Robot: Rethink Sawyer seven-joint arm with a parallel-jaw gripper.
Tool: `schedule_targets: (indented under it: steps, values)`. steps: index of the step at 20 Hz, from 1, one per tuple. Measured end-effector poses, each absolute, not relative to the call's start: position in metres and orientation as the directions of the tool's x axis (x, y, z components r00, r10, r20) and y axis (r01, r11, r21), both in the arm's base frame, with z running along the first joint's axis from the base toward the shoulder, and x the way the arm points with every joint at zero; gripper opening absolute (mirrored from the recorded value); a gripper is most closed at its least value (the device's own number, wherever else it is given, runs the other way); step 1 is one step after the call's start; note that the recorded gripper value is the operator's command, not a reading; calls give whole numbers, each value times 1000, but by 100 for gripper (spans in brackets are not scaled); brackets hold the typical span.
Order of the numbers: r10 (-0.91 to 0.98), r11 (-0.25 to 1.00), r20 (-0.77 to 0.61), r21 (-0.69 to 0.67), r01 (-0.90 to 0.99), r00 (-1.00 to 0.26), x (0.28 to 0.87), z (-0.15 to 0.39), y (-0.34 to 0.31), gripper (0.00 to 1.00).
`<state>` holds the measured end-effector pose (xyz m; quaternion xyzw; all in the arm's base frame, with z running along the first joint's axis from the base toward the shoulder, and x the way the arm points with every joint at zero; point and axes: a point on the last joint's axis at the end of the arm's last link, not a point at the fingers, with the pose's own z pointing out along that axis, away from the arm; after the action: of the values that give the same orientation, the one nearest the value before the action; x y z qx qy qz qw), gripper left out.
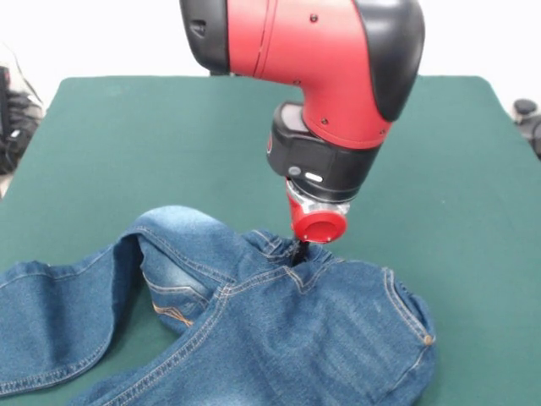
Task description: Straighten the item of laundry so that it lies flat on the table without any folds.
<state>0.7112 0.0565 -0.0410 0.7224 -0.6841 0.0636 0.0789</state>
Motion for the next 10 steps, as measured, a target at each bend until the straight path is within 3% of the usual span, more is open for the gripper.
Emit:
schedule_targets:
  steps: [10]
  values:
    - [-982,-36,186,41,-998,43,701,-32,55,0]
